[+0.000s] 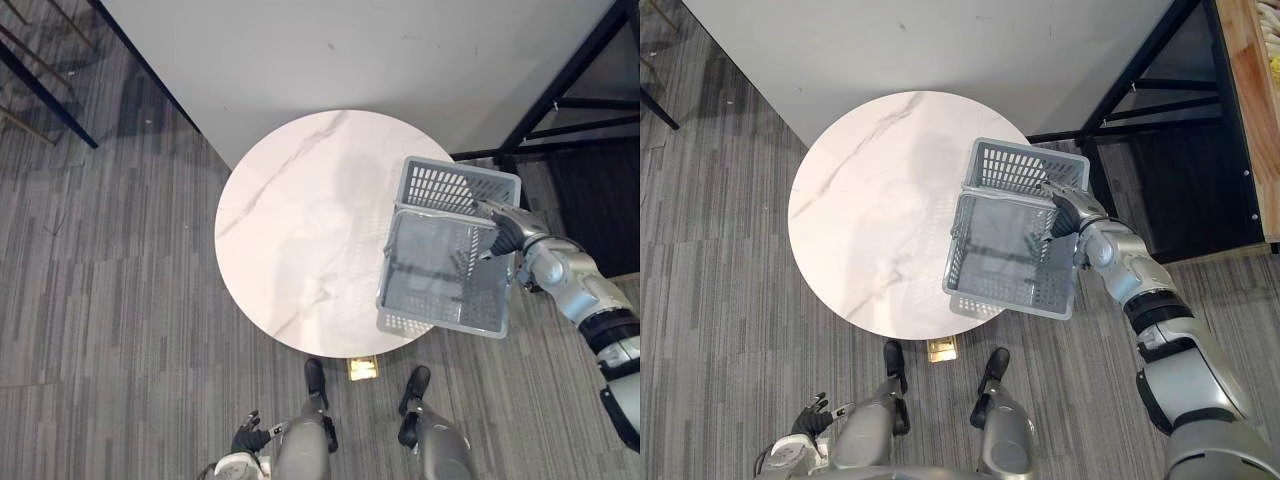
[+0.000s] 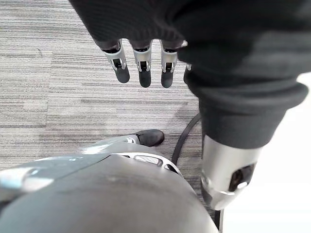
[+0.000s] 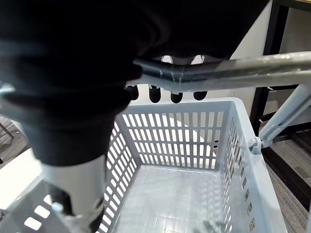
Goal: Pick vegetable in the basket
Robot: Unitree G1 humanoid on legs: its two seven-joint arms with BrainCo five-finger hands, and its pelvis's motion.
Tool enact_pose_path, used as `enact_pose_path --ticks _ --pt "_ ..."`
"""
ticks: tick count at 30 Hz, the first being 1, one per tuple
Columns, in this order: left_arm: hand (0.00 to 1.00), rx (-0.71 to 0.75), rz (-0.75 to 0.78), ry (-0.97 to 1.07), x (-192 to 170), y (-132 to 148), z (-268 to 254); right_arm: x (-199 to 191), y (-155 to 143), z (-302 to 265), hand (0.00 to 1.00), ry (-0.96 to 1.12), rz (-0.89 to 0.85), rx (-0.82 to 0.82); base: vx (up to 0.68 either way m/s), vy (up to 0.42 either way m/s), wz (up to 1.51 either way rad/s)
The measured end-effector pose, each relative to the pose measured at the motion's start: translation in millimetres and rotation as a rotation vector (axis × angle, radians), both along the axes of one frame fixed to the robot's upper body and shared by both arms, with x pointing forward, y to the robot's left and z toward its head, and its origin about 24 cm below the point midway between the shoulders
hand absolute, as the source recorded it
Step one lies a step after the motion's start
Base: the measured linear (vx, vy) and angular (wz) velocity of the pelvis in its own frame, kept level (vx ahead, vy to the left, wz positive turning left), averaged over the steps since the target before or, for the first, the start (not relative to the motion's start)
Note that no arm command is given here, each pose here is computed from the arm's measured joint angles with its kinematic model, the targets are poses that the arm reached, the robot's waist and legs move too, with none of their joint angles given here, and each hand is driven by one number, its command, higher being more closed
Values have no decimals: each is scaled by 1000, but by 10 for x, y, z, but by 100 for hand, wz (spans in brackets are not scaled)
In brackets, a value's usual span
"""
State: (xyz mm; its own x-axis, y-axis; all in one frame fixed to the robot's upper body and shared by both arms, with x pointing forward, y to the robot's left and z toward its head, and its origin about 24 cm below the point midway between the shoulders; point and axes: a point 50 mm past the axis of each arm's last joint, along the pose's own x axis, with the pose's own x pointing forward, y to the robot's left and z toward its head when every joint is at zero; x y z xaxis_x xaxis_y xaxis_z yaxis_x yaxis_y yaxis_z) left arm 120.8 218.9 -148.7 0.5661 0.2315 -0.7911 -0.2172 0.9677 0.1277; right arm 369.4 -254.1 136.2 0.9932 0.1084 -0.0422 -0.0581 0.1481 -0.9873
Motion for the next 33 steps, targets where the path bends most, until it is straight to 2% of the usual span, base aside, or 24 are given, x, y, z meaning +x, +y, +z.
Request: enact_pose_path --ticks 8,17,29,33 --pt "0 0 -5 -9 7 -10 3 31 -103 -2 100 17 -47 -38 7 4 1" --pt "0 0 -10 -8 7 -17 2 31 -90 -5 100 16 -42 -45 0 0 0" --pt "0 3 -13 -10 12 -11 7 -52 362 42 100 -33 174 -77 5 1 0" --pt "0 11 -24 6 -15 12 2 -188 372 17 100 -39 213 -42 -4 2 -2"
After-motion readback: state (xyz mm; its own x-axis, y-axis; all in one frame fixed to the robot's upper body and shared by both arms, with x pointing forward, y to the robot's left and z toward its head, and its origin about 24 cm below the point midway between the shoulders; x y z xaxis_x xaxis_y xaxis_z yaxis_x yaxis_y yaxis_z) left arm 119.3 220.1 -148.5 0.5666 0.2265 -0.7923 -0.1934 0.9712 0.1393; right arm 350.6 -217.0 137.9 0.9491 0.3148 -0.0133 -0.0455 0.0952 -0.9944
